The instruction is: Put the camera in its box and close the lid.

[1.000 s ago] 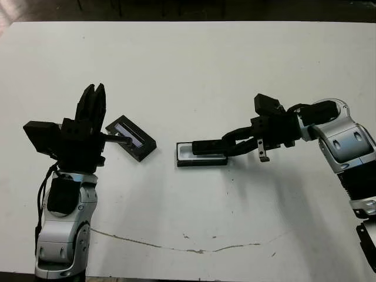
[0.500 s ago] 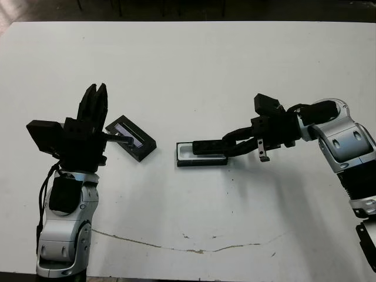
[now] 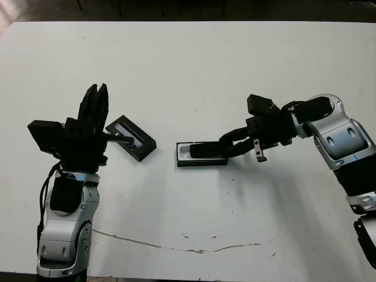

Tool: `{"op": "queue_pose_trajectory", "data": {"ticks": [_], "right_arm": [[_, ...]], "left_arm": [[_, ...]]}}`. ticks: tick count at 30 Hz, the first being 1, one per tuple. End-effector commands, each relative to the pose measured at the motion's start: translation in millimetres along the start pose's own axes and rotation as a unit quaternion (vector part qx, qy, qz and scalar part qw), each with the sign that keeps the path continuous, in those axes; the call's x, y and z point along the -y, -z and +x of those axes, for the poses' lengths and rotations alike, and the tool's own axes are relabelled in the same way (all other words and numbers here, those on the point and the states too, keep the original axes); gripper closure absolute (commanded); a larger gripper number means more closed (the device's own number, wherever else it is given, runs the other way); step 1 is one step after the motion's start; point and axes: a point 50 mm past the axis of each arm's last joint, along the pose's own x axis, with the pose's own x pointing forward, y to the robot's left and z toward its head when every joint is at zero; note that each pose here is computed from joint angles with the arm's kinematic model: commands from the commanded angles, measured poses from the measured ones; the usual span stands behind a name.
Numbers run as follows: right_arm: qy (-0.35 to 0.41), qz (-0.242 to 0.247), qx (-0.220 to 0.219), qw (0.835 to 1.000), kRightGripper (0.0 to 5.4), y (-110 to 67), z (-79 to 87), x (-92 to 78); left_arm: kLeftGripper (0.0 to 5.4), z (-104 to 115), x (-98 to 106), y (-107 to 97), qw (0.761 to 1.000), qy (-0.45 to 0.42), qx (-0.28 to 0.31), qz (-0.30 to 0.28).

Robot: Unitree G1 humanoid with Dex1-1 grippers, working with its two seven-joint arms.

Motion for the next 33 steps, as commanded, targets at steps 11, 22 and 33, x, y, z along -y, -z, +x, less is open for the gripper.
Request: {"op": "queue_pose_trajectory", "data": {"ticks": [11, 22, 33], "right_arm": [[0.002, -0.003, 0.003, 1.0, 5.4, -6.4, 1.8, -3.8], [0.05, 0.002, 0.037, 0.998, 5.4, -11.2, 7.5, -13.8], [0.044, -0.029, 0.003, 0.999, 5.4, -23.7, 11.2, -21.7]], "left_arm": [[5.4, -2.8, -0.9, 6.5, 1.0, -0.003, -0.013, 0.007], [5.4, -3.7, 0.1, 7.0, 1.0, -0.004, -0.013, 0.005], [5.4, -3.2, 0.3, 8.1, 1.0, -0.008, -0.012, 0.006]]}}
